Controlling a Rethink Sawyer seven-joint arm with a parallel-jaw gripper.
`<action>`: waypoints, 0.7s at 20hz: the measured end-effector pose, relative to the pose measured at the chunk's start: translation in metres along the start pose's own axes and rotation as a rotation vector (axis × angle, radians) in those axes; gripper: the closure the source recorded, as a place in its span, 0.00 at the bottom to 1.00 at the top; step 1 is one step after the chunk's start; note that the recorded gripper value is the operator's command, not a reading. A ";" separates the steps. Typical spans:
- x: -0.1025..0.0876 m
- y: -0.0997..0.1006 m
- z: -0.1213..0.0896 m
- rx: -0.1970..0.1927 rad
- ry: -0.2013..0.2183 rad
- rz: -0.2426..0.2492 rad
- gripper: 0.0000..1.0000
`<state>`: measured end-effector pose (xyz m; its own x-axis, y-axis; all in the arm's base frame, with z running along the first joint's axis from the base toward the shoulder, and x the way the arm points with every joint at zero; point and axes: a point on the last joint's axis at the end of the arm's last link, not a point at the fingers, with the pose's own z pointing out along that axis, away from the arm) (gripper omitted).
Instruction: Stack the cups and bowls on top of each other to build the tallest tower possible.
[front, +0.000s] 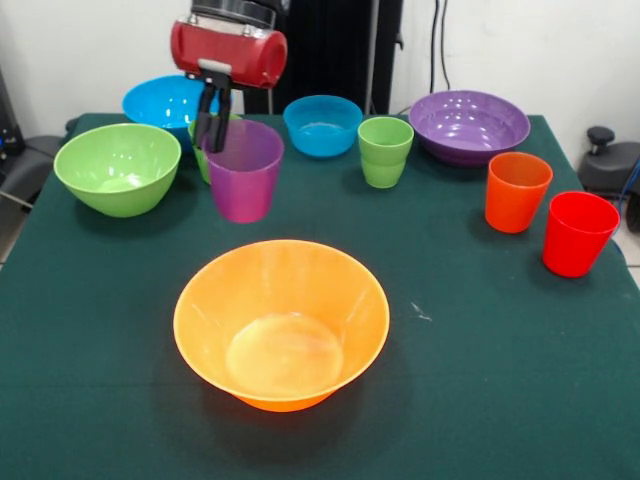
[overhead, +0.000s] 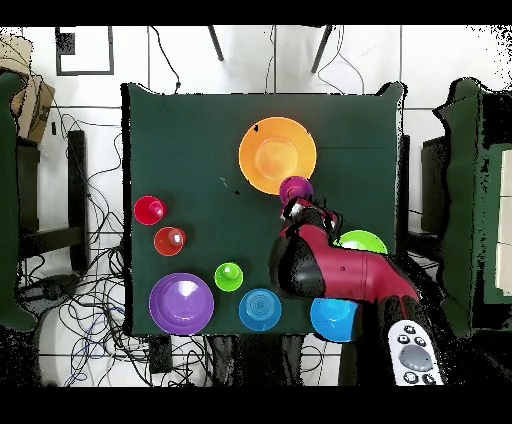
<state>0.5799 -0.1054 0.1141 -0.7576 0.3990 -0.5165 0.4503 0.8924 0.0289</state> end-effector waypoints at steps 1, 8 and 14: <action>-0.002 -0.001 0.000 0.001 -0.007 0.003 1.00; -0.025 -0.015 0.009 0.018 -0.076 0.041 1.00; -0.032 -0.015 0.032 0.015 -0.121 0.072 1.00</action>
<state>0.6124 -0.1386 0.1033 -0.6609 0.4332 -0.6127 0.5097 0.8585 0.0572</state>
